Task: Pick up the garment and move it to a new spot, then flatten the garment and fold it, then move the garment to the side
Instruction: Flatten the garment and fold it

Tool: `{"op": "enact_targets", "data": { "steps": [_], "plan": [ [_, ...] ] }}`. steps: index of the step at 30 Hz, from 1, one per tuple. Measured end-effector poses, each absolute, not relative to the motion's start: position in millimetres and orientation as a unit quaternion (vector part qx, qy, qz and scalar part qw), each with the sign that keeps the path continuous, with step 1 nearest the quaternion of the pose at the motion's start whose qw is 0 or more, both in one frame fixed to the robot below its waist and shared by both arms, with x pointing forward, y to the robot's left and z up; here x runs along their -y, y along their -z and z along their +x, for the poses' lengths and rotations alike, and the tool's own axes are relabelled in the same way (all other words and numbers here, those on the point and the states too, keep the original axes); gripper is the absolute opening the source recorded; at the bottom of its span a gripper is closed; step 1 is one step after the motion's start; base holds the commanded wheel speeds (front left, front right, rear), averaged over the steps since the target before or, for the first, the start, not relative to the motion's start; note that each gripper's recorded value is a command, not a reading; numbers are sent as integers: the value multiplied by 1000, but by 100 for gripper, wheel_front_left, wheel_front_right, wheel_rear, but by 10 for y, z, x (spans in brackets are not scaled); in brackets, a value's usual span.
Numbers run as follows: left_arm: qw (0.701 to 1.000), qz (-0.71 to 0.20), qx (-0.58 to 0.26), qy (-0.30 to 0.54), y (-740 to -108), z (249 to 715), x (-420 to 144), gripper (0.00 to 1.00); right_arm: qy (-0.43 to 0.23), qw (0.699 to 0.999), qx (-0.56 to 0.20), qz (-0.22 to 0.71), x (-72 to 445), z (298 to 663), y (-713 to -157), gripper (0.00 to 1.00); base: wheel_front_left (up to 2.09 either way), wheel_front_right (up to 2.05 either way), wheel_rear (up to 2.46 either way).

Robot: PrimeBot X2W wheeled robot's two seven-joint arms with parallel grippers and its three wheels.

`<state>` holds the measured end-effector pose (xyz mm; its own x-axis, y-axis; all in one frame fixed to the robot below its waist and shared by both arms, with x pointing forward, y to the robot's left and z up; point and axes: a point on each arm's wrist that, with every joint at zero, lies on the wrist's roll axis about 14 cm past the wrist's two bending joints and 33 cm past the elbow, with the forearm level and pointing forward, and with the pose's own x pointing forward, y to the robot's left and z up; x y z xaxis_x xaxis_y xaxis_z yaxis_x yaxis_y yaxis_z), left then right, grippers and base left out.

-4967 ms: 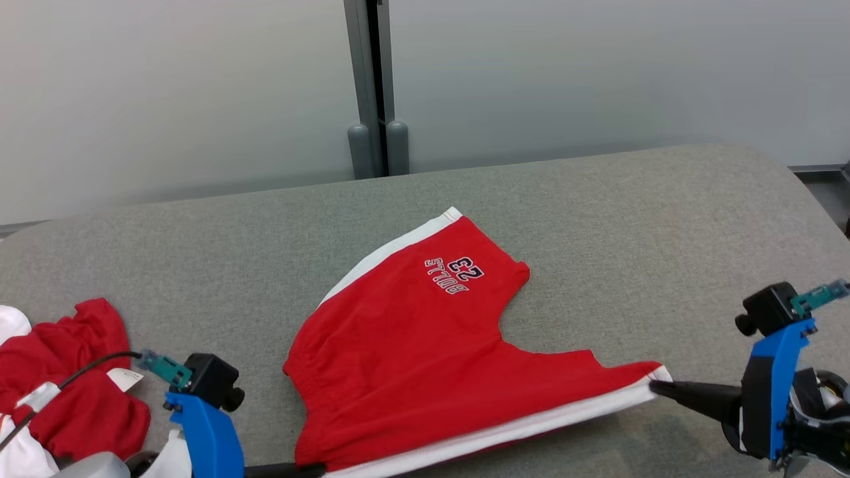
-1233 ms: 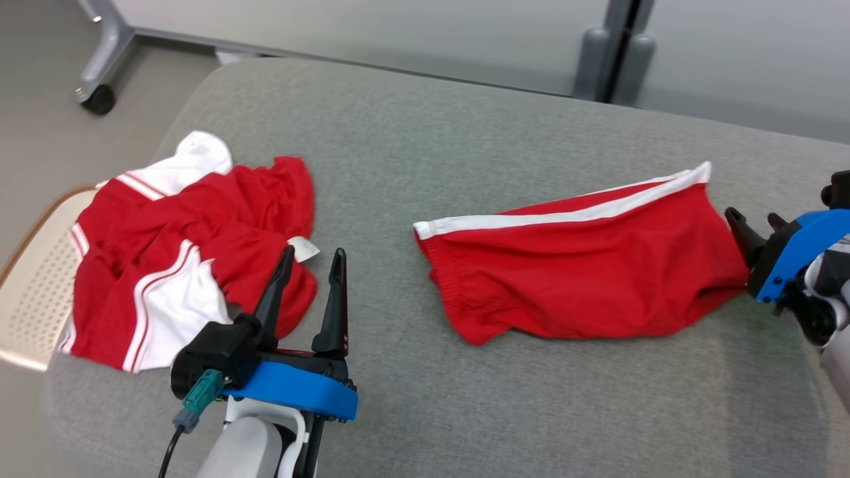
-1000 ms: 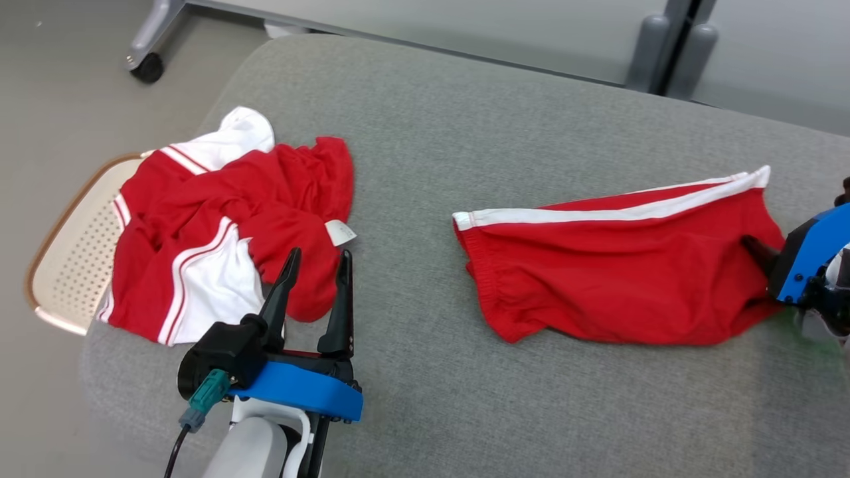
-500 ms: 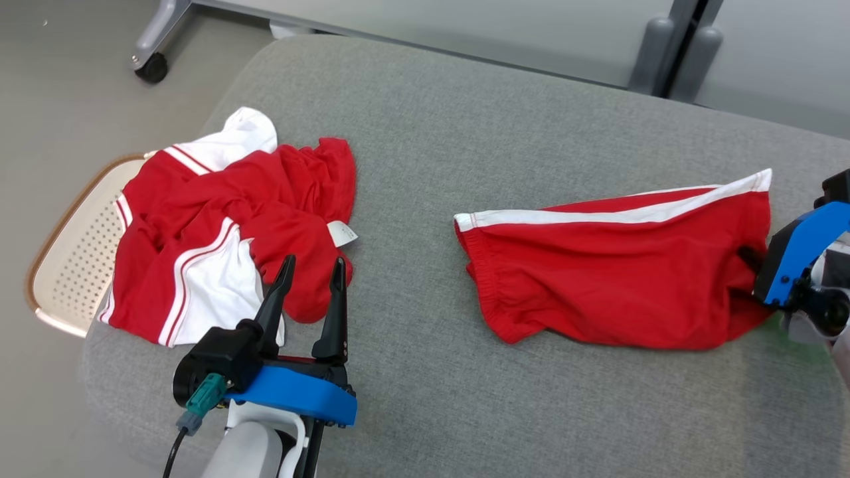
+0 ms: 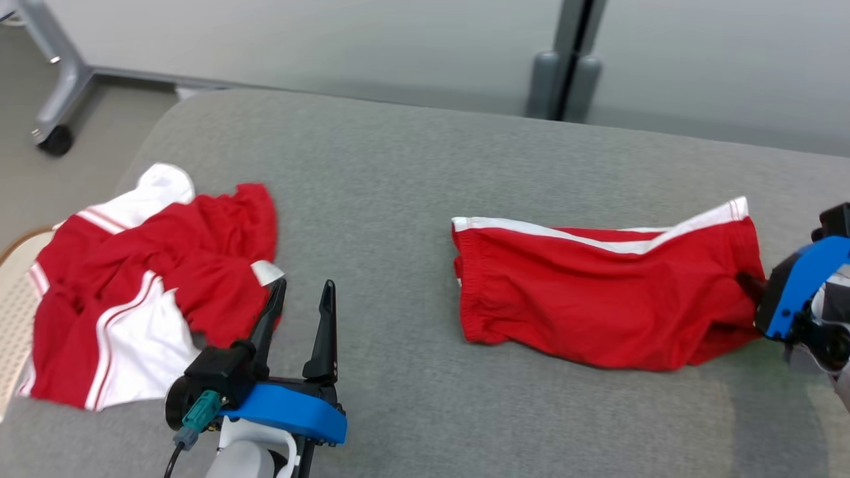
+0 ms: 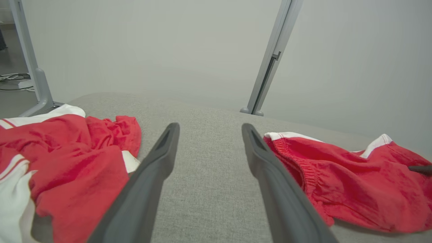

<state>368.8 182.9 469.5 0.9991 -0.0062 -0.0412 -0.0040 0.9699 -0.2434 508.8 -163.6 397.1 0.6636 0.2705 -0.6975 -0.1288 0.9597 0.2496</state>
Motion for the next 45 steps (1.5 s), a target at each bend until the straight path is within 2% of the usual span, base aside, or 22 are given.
{"op": "enact_targets", "data": {
  "steps": [5,10,14,21,29,38,39,40,41,42,45],
  "plan": [
    [991,-127,-15,31,-4741,3740,-1637,100,-72,922,-372,79,2082,4881,-4063,0,0,0,0],
    [990,-130,-11,57,-4781,3770,-1467,100,-62,934,-338,94,2234,4735,-4206,0,0,0,0],
    [989,-133,-4,69,-4845,3770,-1388,100,-66,944,-305,106,2251,4757,-4423,0,0,0,0],
    [990,-133,-3,53,-4838,3681,-1498,100,-159,944,-256,135,1479,4970,-4823,0,0,0,0],
    [990,-138,-2,20,-4823,3543,-1697,100,-270,914,-274,130,356,4869,-4814,0,0,0,0],
    [990,-140,-12,-1,-4750,3479,-1811,100,-291,893,-329,101,-11,4711,-4466,0,0,0,0],
    [990,-140,-12,-1,-4745,3479,-1813,100,-292,891,-333,100,-35,4693,-4441,10,0,0,0],
    [990,-141,-13,-2,-4744,3482,-1815,100,-296,889,-335,102,-73,4671,-4432,42,0,0,0],
    [990,-140,-13,-1,-4741,3487,-1812,100,-300,886,-336,105,-114,4648,-4431,61,0,0,0],
    [990,-140,-14,-2,-4737,3495,-1809,100,-307,885,-334,107,-165,4624,-4446,100,0,0,0],
    [990,-141,-16,4,-4728,3521,-1769,100,-321,887,-301,141,-274,4624,-4607,100,0,0,0]
  ]
}}
